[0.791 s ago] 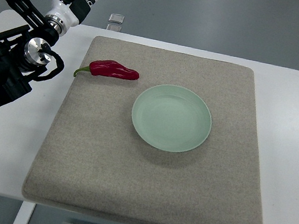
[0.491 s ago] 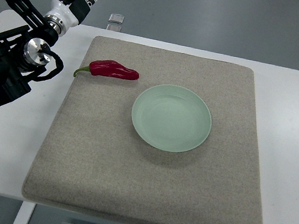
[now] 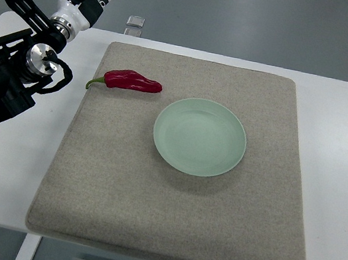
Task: Place red pepper on plate with left hand
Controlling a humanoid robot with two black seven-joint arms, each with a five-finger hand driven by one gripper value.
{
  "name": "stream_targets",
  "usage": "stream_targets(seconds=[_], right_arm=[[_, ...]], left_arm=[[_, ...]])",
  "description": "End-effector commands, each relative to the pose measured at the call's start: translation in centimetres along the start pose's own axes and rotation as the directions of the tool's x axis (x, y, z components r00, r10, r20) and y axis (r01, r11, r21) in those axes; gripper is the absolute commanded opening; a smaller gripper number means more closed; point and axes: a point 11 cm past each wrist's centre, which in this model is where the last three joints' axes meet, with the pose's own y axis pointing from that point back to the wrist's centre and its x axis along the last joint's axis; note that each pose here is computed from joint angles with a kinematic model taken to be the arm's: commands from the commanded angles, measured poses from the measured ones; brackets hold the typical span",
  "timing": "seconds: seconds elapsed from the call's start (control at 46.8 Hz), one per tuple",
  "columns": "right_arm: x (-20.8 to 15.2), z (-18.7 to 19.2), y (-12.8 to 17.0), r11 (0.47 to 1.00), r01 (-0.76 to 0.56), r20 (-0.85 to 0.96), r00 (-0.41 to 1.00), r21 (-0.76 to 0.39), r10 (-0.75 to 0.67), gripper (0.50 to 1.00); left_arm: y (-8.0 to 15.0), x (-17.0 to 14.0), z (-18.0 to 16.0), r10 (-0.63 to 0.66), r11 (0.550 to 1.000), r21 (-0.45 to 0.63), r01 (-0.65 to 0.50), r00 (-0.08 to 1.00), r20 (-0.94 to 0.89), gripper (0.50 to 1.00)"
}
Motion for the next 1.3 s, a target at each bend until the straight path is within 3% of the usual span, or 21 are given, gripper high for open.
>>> stream_targets(seconds=[0.0, 0.833, 1.175, 1.282], right_arm=[[0.0, 0.0, 0.0, 1.000, 0.000, 0.000, 1.000, 0.000, 0.000, 0.928], [0.0, 0.0, 0.0, 1.000, 0.000, 0.000, 1.000, 0.000, 0.000, 0.928], [0.0, 0.0, 0.0, 1.000, 0.000, 0.000, 1.000, 0.000, 0.000, 0.928], [0.0, 0.0, 0.0, 1.000, 0.000, 0.001, 1.000, 0.000, 0.000, 0.928]], left_arm=[[0.0, -0.1, 0.0, -0.008, 1.000, 0.001, 0.008, 1.000, -0.003, 0.992], [0.0, -0.5, -0.1, -0.042, 0.999, 0.016, 0.041, 0.998, 0.041, 0.986], [0.0, -1.3, -0.8, -0.143, 0.988, 0.105, 0.115, 0.936, 0.320, 0.971], [0.0, -1.7, -1.1, -0.187, 0.980, 0.148, 0.136, 0.887, 0.423, 0.943]])
